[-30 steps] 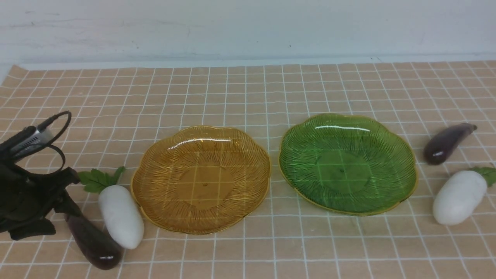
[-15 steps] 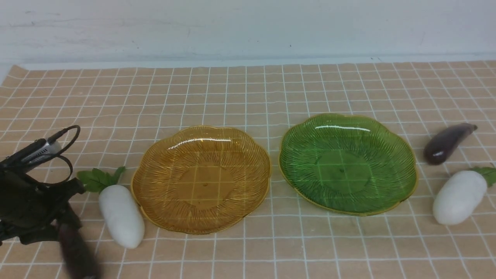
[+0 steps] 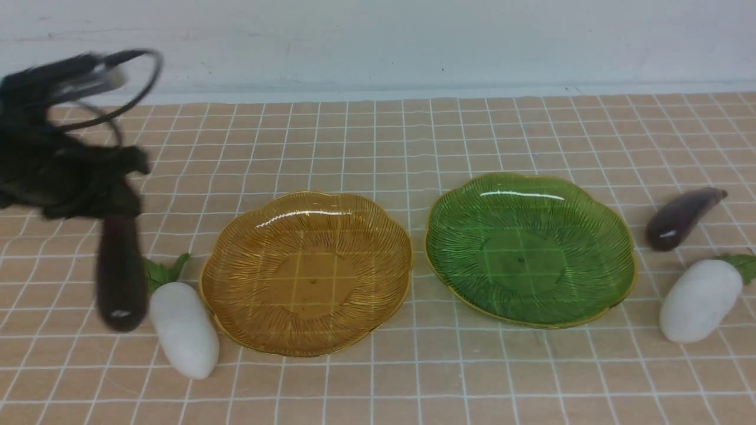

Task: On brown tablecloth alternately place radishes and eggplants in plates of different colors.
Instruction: 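Pick up the eggplant and place it in the yellow plate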

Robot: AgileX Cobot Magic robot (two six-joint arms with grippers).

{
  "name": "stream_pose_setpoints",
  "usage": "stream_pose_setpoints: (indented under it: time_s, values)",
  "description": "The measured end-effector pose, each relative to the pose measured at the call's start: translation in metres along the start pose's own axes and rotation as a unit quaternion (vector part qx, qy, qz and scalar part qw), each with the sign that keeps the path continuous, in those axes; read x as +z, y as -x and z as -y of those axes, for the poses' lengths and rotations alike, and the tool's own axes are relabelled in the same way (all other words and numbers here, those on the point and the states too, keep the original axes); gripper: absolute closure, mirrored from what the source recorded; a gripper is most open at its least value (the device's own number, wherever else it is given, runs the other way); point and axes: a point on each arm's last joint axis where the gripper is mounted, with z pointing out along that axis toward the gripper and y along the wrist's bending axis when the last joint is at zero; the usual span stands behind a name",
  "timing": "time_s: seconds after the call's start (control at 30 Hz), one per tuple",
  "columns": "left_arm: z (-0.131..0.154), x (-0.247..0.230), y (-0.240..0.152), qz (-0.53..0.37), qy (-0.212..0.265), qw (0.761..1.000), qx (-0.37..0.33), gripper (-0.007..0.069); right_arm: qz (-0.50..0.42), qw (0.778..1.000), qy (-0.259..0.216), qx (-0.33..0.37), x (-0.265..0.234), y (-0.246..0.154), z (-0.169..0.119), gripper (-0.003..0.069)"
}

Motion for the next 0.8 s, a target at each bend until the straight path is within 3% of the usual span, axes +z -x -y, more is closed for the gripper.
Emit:
stream_pose_setpoints:
  time_s: [0.1,0.2,0.3,0.4,0.5,0.57,0.67,0.8]
  values:
    - [0.020,0.028,0.009,-0.006,-0.011,1.000,0.012,0.0442,-0.044,0.999,-0.010,0.027,0.028,0.028,0.001,0.0674]
    - [0.022,0.067,0.007,-0.036,-0.010,0.999,0.014,0.0421,-0.081,0.993,0.013,0.080,0.064,0.060,0.004,0.0674]
    - [0.016,0.088,0.004,-0.056,0.003,0.998,0.017,0.0370,-0.109,0.986,0.035,0.125,0.102,0.083,0.008,0.0674]
    - [0.014,0.093,0.002,-0.060,0.008,0.998,0.021,0.0286,-0.135,0.982,0.035,0.128,0.140,0.095,0.010,0.0652]
    - [0.013,0.092,0.005,-0.049,0.012,0.998,0.029,0.0146,-0.142,0.981,0.031,0.129,0.188,0.108,0.011,0.0540]
    - [0.015,0.089,0.008,-0.052,0.011,0.998,0.034,0.0099,-0.139,0.981,0.030,0.131,0.214,0.115,0.012,0.0454]
    - [0.020,0.078,0.014,-0.075,0.009,0.996,0.044,0.0132,-0.139,0.979,0.024,0.148,0.256,0.119,0.013,0.0271]
    - [0.022,0.057,0.020,-0.111,0.032,0.990,0.083,0.0354,-0.163,0.972,0.013,0.168,0.300,0.116,0.015,0.0110]
